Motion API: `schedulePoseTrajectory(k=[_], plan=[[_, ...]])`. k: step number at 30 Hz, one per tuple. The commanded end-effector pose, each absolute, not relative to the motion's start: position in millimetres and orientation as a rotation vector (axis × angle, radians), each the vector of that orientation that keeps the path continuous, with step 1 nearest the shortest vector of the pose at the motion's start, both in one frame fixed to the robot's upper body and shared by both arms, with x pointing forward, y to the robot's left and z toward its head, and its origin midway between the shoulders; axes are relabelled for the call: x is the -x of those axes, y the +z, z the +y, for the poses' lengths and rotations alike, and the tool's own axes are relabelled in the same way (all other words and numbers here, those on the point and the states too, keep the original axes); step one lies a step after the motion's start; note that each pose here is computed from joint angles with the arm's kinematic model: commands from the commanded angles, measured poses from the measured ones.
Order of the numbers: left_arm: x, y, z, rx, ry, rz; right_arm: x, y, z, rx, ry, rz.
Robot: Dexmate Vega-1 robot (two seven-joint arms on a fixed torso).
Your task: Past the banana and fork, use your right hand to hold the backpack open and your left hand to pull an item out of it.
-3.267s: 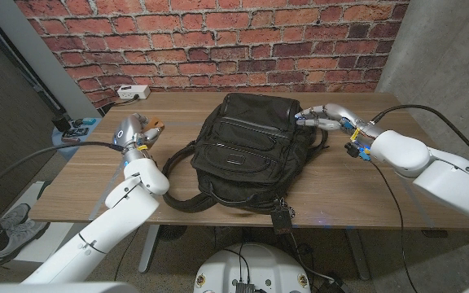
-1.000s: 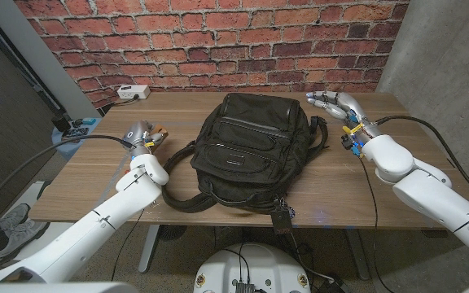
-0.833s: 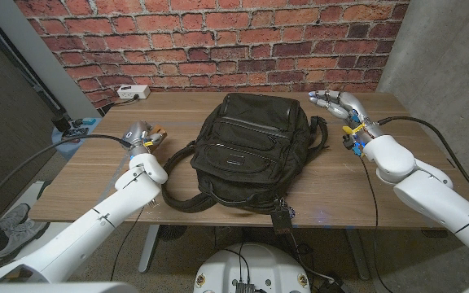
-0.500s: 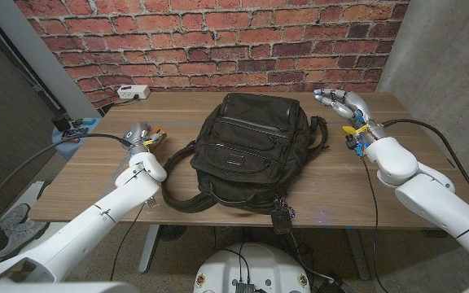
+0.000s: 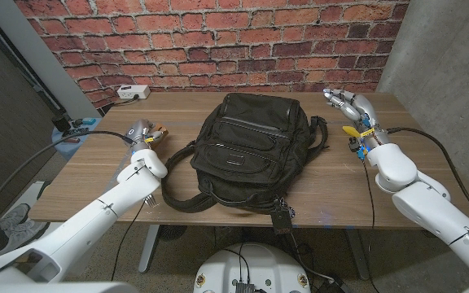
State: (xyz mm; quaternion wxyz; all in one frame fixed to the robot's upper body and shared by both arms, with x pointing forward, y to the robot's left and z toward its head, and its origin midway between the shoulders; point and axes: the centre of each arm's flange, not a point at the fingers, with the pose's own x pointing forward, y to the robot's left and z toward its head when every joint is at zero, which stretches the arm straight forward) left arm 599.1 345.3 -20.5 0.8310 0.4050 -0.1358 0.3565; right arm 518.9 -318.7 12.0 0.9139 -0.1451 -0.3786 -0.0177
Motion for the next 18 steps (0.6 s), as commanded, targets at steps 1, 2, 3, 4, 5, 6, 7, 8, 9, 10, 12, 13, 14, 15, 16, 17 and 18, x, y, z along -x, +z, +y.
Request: schedulePoseTrajectory(k=[1, 2, 3, 4, 5, 6, 7, 8, 9, 10, 12, 13, 14, 15, 16, 17, 18], plan=[[-604.5, -19.6, 342.3, -0.859, 0.763, -0.296, -528.8, 2.0, -328.3, 0.241, -0.057, -0.779], [-604.6, -20.4, 342.0, -0.857, 0.762, -0.293, -529.7, 1.8, -329.1, 0.239, -0.057, -0.778], [-604.6, -20.9, 341.8, -0.858, 0.762, -0.292, -530.6, 1.6, -329.9, 0.238, -0.058, -0.776], [-604.4, -21.3, 341.7, -0.858, 0.764, -0.291, -531.5, 1.3, -330.7, 0.237, -0.060, -0.773], [-604.1, -21.6, 341.8, -0.861, 0.765, -0.291, -532.4, 0.9, -331.5, 0.235, -0.061, -0.772], [-603.9, -21.9, 342.2, -0.861, 0.768, -0.286, -533.4, 0.6, -332.3, 0.232, -0.063, -0.771], [-603.8, -22.3, 343.0, -0.862, 0.767, -0.284, -534.4, 0.2, -333.1, 0.230, -0.064, -0.770], [-603.6, -23.0, 343.9, -0.861, 0.767, -0.284, -535.3, -0.4, -334.0, 0.226, -0.066, -0.768], [-603.7, -23.9, 345.0, -0.858, 0.772, -0.280, -536.1, -1.1, -334.6, 0.223, -0.068, -0.768], [-603.9, -24.9, 345.8, -0.858, 0.773, -0.277, -536.8, -1.7, -335.2, 0.220, -0.069, -0.767], [-605.0, -27.1, 346.9, -0.860, 0.774, -0.268, -538.2, -3.3, -336.7, 0.217, -0.071, -0.763], [-605.7, -28.2, 347.3, -0.864, 0.774, -0.266, -538.6, -4.0, -337.2, 0.216, -0.071, -0.762], [-606.3, -29.2, 347.5, -0.866, 0.775, -0.261, -539.0, -4.6, -337.7, 0.215, -0.073, -0.759], [-606.9, -30.1, 347.8, -0.867, 0.774, -0.258, -539.4, -5.2, -338.3, 0.213, -0.074, -0.759], [-607.5, -30.9, 348.1, -0.867, 0.774, -0.255, -539.6, -5.9, -338.8, 0.212, -0.074, -0.758], [-607.9, -31.6, 348.4, -0.866, 0.777, -0.250, -539.9, -6.5, -339.2, 0.211, -0.075, -0.756], [-608.2, -31.9, 348.6, -0.869, 0.777, -0.247, -540.1, -7.1, -339.6, 0.209, -0.076, -0.756]])
